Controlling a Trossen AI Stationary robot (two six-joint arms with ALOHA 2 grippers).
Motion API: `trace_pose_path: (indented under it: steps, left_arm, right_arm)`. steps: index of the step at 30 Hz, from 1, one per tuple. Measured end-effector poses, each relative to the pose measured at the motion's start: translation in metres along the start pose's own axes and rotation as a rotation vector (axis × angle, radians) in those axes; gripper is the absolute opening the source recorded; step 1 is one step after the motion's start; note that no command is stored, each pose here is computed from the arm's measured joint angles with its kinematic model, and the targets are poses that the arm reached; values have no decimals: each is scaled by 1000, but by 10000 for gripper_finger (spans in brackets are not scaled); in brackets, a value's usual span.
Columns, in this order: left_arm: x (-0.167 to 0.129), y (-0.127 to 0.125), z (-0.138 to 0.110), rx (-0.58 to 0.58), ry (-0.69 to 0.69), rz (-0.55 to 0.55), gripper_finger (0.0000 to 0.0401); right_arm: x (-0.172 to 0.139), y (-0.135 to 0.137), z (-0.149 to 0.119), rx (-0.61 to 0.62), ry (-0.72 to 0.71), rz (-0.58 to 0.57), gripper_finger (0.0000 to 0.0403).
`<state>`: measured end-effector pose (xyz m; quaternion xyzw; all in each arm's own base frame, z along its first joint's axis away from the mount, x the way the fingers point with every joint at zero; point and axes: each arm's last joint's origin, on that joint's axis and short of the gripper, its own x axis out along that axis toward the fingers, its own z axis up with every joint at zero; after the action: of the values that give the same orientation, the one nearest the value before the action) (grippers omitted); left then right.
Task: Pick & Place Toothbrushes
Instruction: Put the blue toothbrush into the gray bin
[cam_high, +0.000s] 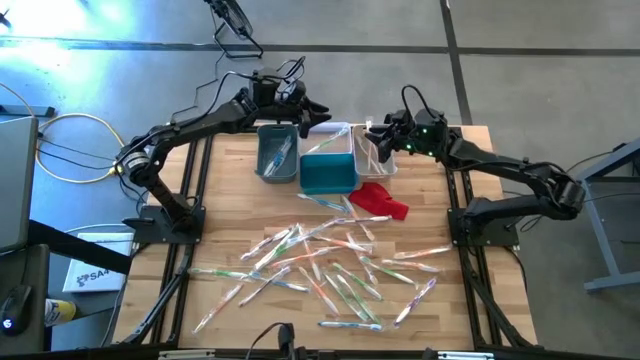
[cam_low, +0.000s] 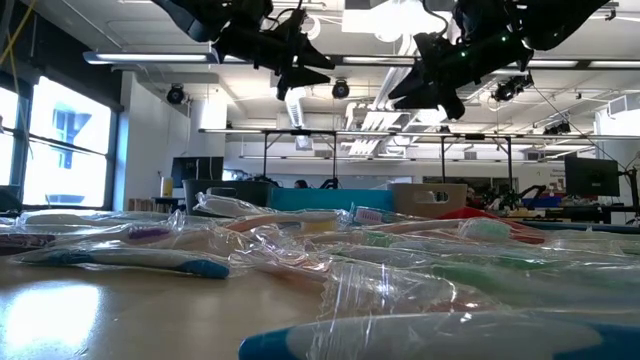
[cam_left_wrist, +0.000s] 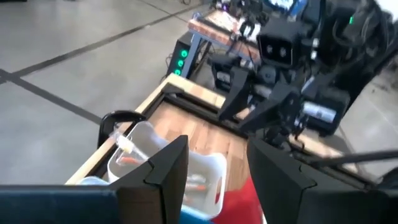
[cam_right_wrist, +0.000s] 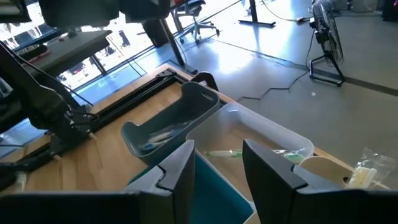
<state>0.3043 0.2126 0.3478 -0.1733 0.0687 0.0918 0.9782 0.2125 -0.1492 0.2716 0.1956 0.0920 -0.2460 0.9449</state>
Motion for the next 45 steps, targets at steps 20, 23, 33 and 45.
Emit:
trace_pose_path:
  steps: [20, 23, 33, 45]
  left_arm:
    - [-39, -43, -15, 87, 312, 84, 81]
    - [-36, -54, -22, 114, 357, 93, 75]
    - [-27, -81, -28, 79, 358, 75, 72]
    - [-18, -118, -48, -35, 442, 71, 72]
  right_arm:
    - [0, -1, 1, -92, -10, -22, 128]
    - [0, -3, 2, -113, -31, -70, 128]
    - [-14, -18, 16, -82, -86, -42, 128]
    - [-53, -25, 39, -103, -217, -20, 128]
